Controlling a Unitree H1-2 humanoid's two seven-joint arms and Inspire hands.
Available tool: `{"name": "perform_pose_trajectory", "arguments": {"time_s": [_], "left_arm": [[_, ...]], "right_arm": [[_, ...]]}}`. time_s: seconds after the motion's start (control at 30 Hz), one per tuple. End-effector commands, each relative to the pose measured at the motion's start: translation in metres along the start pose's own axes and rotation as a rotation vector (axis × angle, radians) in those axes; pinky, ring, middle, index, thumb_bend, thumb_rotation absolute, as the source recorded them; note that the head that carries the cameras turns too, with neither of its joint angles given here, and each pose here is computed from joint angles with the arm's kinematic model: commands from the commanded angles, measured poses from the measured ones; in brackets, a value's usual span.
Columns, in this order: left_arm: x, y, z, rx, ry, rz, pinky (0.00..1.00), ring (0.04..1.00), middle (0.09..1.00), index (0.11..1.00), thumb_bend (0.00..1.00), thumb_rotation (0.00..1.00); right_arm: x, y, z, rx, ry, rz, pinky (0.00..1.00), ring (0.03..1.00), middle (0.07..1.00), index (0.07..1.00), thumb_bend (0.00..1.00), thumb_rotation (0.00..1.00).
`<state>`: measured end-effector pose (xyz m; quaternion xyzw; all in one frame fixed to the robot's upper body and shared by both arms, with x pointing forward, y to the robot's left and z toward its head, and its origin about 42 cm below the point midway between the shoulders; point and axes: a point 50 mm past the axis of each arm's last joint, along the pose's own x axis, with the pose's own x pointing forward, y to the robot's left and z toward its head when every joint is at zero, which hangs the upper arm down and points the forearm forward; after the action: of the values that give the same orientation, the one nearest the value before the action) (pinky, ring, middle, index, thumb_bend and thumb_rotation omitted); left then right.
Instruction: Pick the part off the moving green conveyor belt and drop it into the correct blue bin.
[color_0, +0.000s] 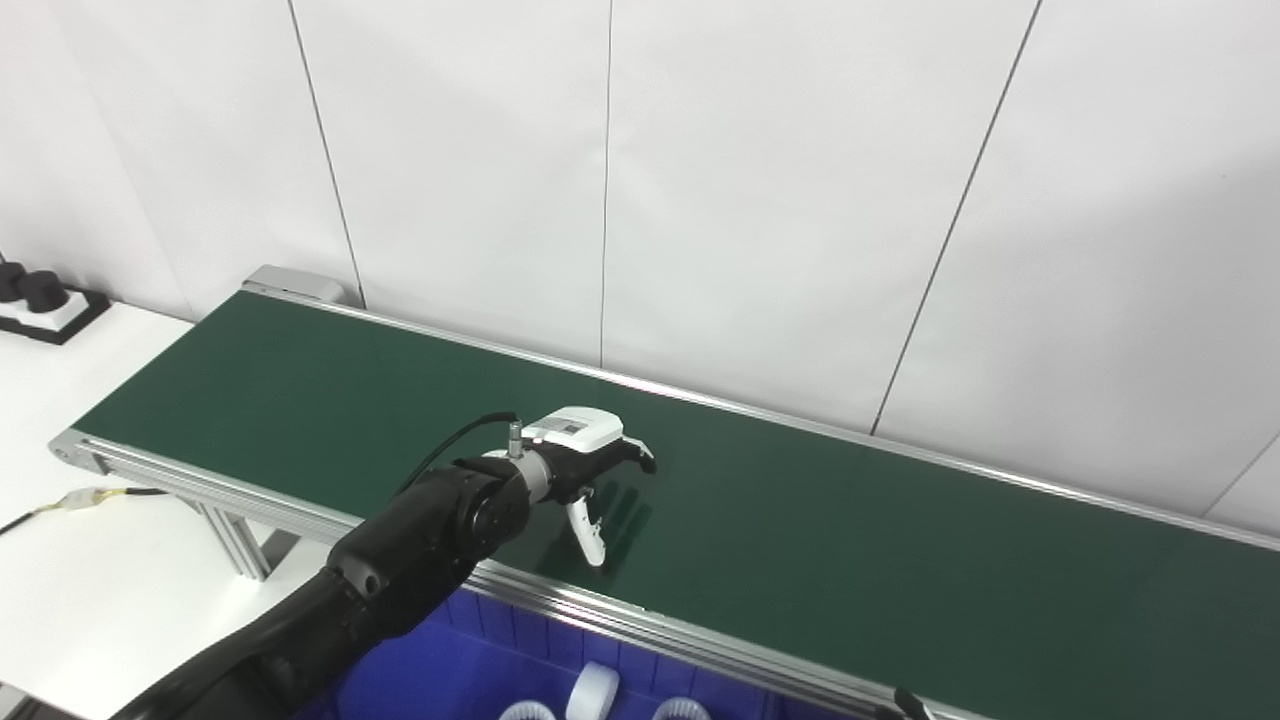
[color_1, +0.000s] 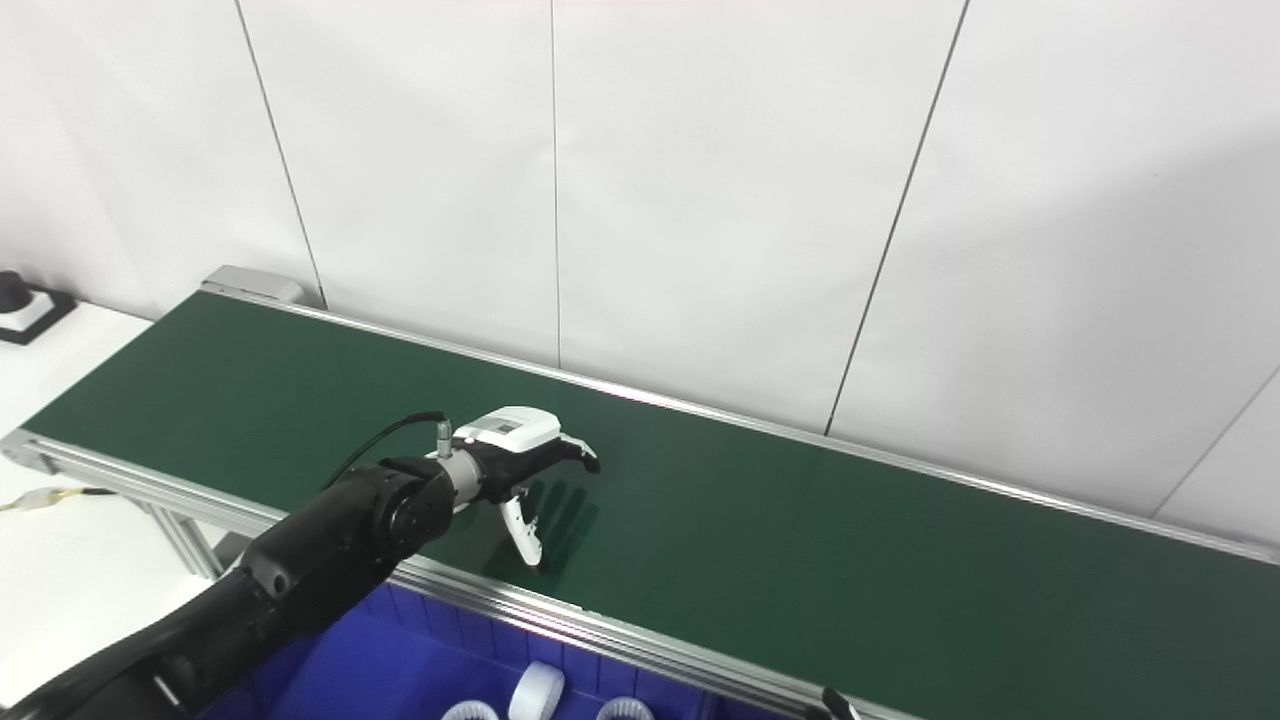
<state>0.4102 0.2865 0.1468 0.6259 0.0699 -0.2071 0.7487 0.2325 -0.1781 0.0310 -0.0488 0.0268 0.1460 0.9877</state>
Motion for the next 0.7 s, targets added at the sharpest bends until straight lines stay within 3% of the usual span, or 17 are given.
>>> {"name": "perform_pose_trajectory", "arguments": {"time_s": [0.0, 0.67], "left_arm": [[0.0038, 0.0322, 0.0013, 0.041, -0.023, 0.065, 0.85, 0.869, 0.874, 0.811, 0.89, 0.11], [0.006, 0.0311, -0.0031, 0.068, -0.014, 0.025, 0.84, 0.861, 0.874, 0.798, 0.9, 0.09]], "right_arm": [[0.0064, 0.002, 0.0151, 0.006, -0.093, -0.003, 0.77, 0.835, 0.865, 0.916, 0.25, 0.56], [0.0063, 0.002, 0.016, -0.001, -0.086, -0.001, 0.77, 0.836, 0.867, 0.919, 0.25, 0.55]]}}
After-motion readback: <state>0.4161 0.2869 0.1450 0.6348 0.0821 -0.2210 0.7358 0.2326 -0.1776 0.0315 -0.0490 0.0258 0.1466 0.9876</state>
